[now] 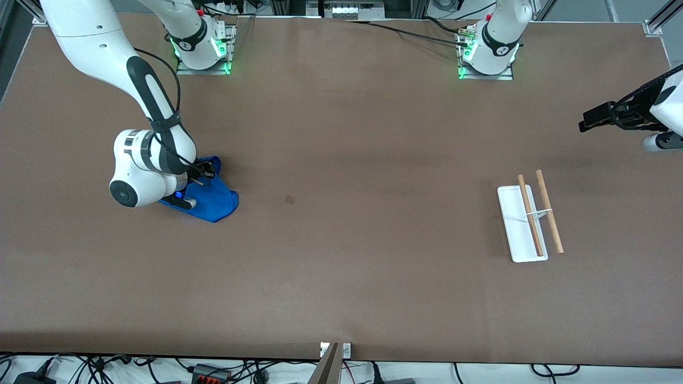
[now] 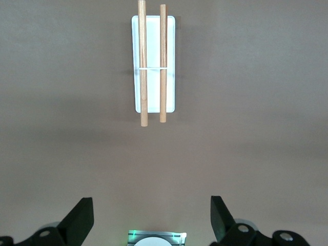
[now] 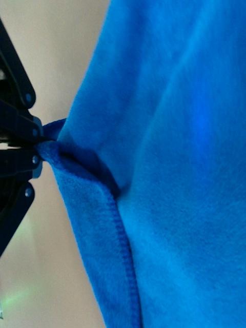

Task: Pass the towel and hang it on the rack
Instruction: 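Lift the towel with the right gripper and carry it toward the rack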

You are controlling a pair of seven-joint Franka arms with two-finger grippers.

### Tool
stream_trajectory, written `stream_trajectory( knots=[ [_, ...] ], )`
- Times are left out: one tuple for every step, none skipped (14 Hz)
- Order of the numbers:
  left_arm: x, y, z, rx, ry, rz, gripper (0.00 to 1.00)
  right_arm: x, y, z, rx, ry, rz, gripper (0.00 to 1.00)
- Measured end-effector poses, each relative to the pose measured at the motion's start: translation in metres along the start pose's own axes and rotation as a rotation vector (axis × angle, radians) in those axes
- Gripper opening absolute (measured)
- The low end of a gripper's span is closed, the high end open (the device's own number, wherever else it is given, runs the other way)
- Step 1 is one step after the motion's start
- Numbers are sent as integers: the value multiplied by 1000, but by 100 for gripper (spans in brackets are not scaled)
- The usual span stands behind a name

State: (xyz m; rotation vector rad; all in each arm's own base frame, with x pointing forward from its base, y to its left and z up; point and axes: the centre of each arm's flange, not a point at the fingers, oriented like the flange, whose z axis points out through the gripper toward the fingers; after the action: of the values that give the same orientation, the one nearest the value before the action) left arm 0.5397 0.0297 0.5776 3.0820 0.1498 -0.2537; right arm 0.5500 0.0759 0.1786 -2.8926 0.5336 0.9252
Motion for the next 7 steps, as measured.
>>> stream_trajectory(
  knots=[
    [0, 0, 0, 0, 0, 0, 100, -5, -8, -22, 3, -2, -19, 2],
    [0, 0, 0, 0, 0, 0, 100, -14, -20, -52, 4, -8, -46, 2],
    [0, 0, 0, 0, 0, 0, 100, -27, -34, -87, 10, -9, -74, 2],
    [0, 0, 0, 0, 0, 0, 100, -44, -50, -123, 26, -4, -99, 2],
    [0, 0, 0, 0, 0, 0, 100, -64, -66, -158, 50, 9, -116, 2],
    [0, 0, 0, 0, 0, 0, 100, -84, -81, -189, 78, 30, -141, 2],
    [0, 0, 0, 0, 0, 0, 100, -103, -95, -217, 116, 57, -179, 2]
  ],
)
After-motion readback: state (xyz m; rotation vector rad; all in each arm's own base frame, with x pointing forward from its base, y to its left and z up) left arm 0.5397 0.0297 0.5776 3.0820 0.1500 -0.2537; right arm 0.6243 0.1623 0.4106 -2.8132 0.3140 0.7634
